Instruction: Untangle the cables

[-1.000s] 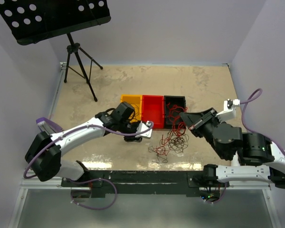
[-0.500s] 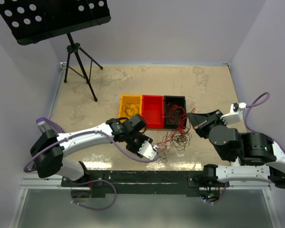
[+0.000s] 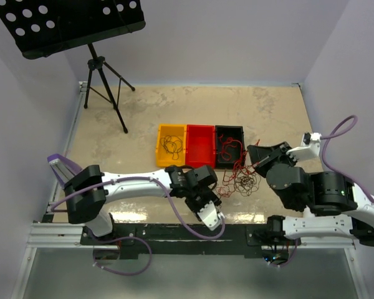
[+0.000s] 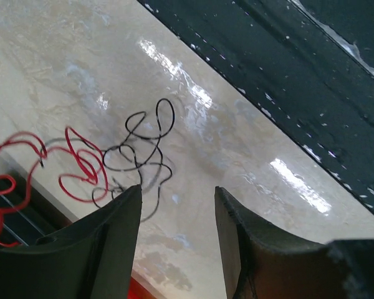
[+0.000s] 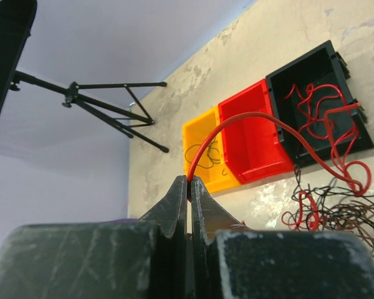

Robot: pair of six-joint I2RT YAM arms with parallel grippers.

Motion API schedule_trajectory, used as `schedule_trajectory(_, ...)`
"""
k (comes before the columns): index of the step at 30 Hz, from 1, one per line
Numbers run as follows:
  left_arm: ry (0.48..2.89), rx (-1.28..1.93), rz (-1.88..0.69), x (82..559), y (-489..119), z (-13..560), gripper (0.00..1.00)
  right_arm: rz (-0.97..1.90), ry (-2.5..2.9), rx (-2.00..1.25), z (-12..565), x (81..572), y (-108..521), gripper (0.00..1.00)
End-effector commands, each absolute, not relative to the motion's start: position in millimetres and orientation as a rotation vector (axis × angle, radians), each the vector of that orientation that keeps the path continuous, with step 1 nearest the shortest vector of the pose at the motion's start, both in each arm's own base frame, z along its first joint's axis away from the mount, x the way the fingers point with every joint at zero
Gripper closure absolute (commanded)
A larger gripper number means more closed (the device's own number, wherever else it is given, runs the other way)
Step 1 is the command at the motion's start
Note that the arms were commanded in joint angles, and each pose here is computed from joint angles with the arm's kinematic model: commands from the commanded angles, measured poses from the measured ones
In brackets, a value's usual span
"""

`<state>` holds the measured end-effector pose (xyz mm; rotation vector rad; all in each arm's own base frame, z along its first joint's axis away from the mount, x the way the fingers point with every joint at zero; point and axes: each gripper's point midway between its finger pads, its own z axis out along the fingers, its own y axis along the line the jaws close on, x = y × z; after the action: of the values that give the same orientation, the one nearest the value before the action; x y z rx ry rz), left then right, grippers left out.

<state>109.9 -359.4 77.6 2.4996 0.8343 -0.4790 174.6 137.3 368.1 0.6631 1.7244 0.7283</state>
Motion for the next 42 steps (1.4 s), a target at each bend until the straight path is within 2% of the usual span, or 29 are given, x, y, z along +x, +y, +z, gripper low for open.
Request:
schedule_trajectory(1, 0.729, 2.523, -0.458, 112.8, -385.6, 71.5, 0.44, 0.654, 1.659, 0.663, 378.5, 181.4, 122.4, 1.0)
schedule_trajectory(9, 0.752, 2.538, -0.49, 114.5, -413.3, 49.2, 0.45, 0.639, 1.683, 0.638, 363.6, 179.1, 115.9, 1.0)
schedule_trajectory(17, 0.767, 2.545, -0.432, 126.3, -428.8, 32.2, 0.5, 0.638, 1.704, 0.624, 355.7, 178.2, 120.3, 1.0)
schedule_trajectory(20, 0.777, 2.569, -0.432, 126.3, -429.2, 25.0, 0.59, 0.634, 1.713, 0.615, 352.9, 177.6, 121.6, 1.0)
schedule_trajectory(24, 0.792, 2.578, -0.433, 127.2, -431.0, 20.3, 0.78, 0.649, 1.712, 0.631, 350.2, 177.0, 119.9, 1.0)
schedule_trajectory(27, 0.792, 2.581, -0.431, 126.9, -429.2, 22.6, 0.98, 0.642, 1.711, 0.627, 349.9, 177.1, 119.0, 1.0)
schedule_trajectory(29, 0.81, 2.582, -0.418, 127.1, -423.3, 29.0, 1.0, 0.631, 1.707, 0.619, 351.8, 177.7, 118.0, 1.0)
schedule_trajectory(34, 0.858, 2.555, -0.392, 124.6, -388.2, 78.2, 1.0, 0.596, 1.679, 0.615, 360.4, 180.7, 113.1, 1.0)
schedule_trajectory(38, 0.855, 2.492, -0.34, 137.4, -354.3, 163.7, 1.0, 0.561, 1.654, 0.622, 366.6, 184.0, 103.8, 1.0)
schedule_trajectory(42, 0.972, 2.506, -0.264, 144.1, -293.3, 226.9, 1.0, 0.495, 1.627, 0.627, 373.5, 188.8, 91.4, 1.0)
